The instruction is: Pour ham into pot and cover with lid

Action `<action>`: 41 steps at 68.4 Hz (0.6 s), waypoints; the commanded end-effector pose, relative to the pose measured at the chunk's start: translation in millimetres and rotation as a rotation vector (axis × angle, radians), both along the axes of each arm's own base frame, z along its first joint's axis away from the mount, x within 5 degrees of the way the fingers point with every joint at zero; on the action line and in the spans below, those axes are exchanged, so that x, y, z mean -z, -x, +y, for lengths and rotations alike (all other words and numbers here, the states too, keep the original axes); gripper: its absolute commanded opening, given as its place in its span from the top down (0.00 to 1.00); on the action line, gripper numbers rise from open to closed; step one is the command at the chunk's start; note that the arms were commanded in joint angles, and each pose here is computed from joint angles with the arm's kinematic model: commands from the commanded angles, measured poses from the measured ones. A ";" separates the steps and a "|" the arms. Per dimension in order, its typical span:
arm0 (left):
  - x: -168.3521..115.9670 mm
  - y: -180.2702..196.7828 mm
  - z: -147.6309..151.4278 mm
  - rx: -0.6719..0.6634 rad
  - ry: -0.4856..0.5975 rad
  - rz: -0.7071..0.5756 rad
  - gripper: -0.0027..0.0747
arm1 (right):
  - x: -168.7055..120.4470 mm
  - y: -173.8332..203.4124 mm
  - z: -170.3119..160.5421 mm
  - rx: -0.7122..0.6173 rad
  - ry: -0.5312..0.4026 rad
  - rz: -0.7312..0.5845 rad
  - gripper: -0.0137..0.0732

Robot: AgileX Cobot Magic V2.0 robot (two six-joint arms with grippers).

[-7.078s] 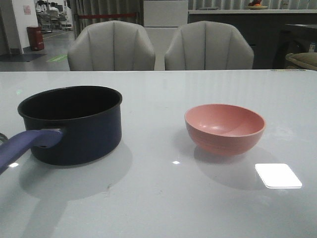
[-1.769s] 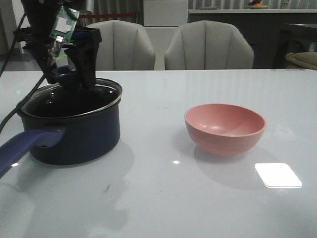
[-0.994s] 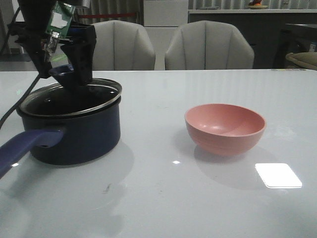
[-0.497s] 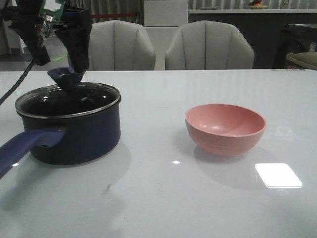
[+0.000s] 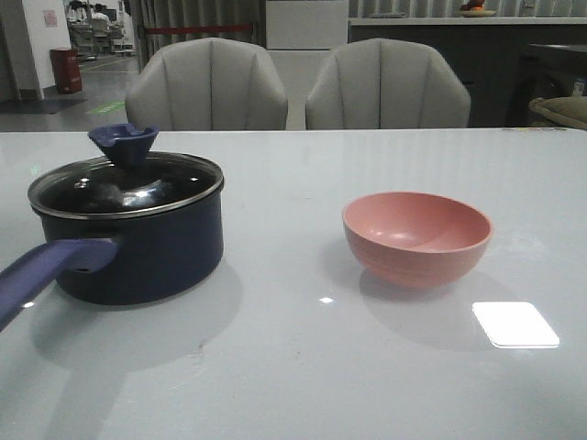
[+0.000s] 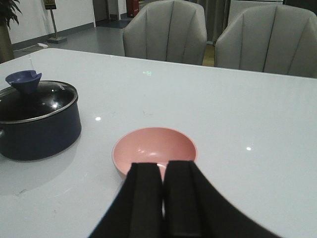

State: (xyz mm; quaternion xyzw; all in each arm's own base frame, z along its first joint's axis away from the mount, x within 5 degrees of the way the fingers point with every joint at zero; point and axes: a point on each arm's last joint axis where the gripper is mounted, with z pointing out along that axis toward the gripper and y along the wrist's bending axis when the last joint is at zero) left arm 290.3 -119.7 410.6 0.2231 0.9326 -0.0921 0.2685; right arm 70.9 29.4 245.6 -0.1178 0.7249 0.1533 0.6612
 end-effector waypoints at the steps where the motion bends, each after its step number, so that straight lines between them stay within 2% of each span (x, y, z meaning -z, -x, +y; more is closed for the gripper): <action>1: -31.5 39.0 11.8 0.005 0.076 -0.155 0.21 | -16.0 -0.9 -1.4 0.018 -0.031 -0.092 0.65; 21: -22.3 116.6 44.2 -0.029 0.161 -0.394 0.21 | -16.0 -0.9 -1.4 0.018 -0.031 -0.092 0.65; 41: 24.2 192.2 77.0 -0.060 0.235 -0.650 0.21 | -16.0 -0.9 -1.4 0.018 -0.031 -0.092 0.65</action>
